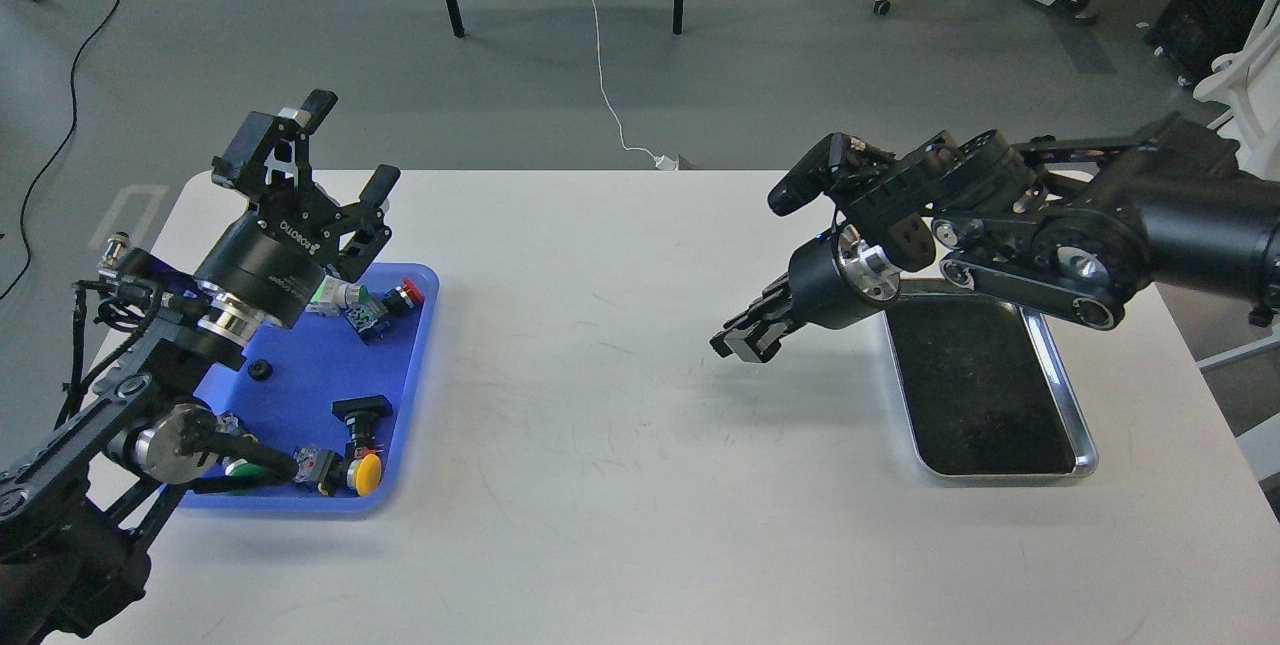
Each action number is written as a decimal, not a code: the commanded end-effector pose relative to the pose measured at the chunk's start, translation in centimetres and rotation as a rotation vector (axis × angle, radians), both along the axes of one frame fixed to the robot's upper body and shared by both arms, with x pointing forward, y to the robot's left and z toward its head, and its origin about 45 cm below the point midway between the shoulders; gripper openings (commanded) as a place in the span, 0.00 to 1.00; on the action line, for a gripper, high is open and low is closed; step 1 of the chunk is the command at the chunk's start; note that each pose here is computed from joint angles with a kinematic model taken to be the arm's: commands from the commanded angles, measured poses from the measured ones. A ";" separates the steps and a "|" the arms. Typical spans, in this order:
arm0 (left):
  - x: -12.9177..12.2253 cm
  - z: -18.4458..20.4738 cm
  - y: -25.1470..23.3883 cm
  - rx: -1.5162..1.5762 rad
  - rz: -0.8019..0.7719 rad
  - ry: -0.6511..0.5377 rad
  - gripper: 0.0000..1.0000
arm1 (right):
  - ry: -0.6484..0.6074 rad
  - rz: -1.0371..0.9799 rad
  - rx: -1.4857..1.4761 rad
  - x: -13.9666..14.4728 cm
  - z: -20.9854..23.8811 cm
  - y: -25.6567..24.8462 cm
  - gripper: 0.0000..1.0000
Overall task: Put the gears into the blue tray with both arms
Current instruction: 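Carry the second black part to the table center and release it, then withdraw the right gripper and reach the left gripper to the part, then close the left gripper on the second black part, then carry the black part over the blue tray and release it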
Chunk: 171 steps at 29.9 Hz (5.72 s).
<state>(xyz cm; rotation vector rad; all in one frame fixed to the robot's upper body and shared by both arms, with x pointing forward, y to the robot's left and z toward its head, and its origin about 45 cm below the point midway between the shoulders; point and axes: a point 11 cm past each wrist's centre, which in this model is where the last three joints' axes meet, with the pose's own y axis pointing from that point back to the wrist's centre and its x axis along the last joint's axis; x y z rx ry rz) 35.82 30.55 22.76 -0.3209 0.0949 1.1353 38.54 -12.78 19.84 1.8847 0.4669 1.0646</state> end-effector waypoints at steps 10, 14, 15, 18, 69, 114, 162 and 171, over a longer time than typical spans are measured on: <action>-0.4 0.4 1.5 0.002 0.035 -0.008 0.98 | 0.034 0.094 0.062 -3.0 -4.9 6.7 0.19; -0.6 0.2 1.8 0.002 0.042 -0.002 0.98 | 0.032 0.103 0.057 -3.5 -5.9 6.3 0.19; -0.6 0.2 1.8 0.001 0.044 -0.002 0.98 | 0.027 0.105 0.058 -3.5 -6.1 6.2 0.19; -0.7 0.2 2.0 0.000 0.048 -0.002 0.98 | 0.017 0.101 0.061 -3.3 -6.2 6.0 0.19; -5.0 -2.9 -13.9 1.238 -0.751 -0.606 0.98 | 0.737 -1.576 1.630 -8.2 -5.5 -23.8 0.96; -2.4 -10.9 -17.4 1.726 -1.173 -0.695 0.50 | 0.720 -1.588 1.645 -8.2 -5.5 -24.1 0.96; -1.6 -5.6 7.6 1.958 -0.933 -0.167 0.18 | 0.734 -1.576 1.651 -8.1 -5.5 -23.6 0.96; -1.4 -7.4 7.3 1.953 -0.947 -0.140 0.23 | 0.734 -1.576 1.649 -8.1 -5.5 -23.6 0.96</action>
